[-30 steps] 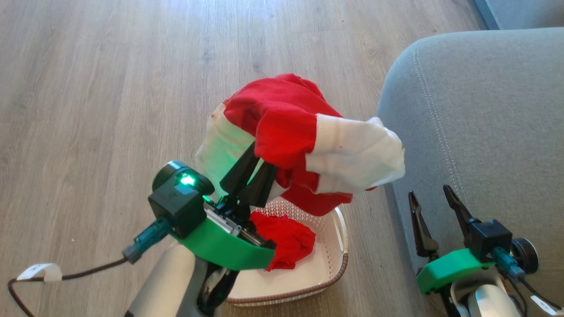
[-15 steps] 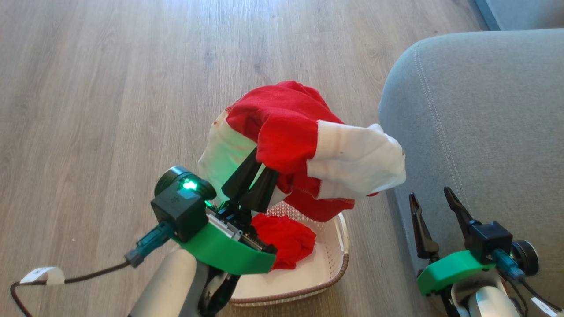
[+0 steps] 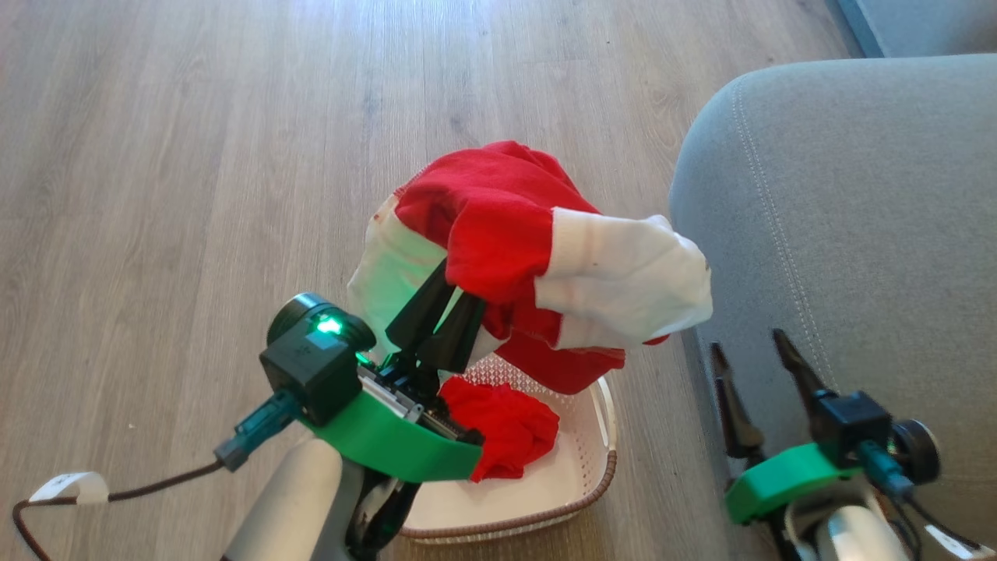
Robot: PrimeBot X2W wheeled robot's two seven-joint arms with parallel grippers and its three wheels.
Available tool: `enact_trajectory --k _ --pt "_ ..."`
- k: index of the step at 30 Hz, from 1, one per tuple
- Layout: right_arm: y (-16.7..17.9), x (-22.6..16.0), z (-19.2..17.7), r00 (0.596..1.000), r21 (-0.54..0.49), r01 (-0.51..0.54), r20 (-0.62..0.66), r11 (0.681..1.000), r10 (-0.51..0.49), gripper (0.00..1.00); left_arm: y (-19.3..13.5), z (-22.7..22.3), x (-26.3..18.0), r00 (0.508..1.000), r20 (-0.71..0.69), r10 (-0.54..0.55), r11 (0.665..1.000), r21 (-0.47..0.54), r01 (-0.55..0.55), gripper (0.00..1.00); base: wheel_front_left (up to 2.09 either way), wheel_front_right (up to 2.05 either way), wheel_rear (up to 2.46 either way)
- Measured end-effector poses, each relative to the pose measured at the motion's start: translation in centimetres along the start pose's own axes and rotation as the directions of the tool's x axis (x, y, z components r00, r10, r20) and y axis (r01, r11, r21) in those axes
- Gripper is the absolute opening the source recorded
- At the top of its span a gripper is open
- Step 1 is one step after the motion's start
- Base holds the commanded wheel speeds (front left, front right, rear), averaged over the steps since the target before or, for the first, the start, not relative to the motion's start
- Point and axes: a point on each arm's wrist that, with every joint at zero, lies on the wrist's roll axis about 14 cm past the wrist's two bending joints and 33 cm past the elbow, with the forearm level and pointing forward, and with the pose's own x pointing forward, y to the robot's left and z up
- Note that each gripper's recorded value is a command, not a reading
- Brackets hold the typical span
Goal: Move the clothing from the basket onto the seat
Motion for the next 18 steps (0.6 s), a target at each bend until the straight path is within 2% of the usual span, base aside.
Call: enact_trajectory --k 6,7,11,15,18 --pt "4.1 0.4 1.7 0.991 0.006 -0.124 0.057 0.992 0.124 1.0 0.6 -0.2 0.0 1.0 -0.004 0.015 1.0 0.001 -0.015 0.0 0.0 0.0 0.0" --pt "5.8 0.3 2.6 0.978 -0.002 -0.19 0.083 0.982 0.19 1.0 0.7 -0.4 0.0 1.0 -0.008 0.018 1.0 0.0 -0.018 0.0 0.0 0.0 0.0" --pt "7.9 -0.1 4.8 0.94 -0.088 -0.299 0.141 0.95 0.309 1.0 1.2 -0.9 0.1 0.999 -0.019 0.026 1.0 -0.005 -0.026 0.0 0.0 0.0 0.0" --pt "9.0 -0.2 6.2 0.916 -0.13 -0.341 0.18 0.931 0.36 1.0 1.5 -1.5 0.1 0.999 -0.036 0.032 0.999 -0.003 -0.033 0.0 0.0 0.0 0.0" --pt "8.8 0.2 7.5 0.905 -0.189 -0.334 0.211 0.924 0.37 1.0 1.7 -2.0 0.0 0.998 -0.049 0.034 0.999 0.006 -0.034 0.0 0.0 0.0 0.0"
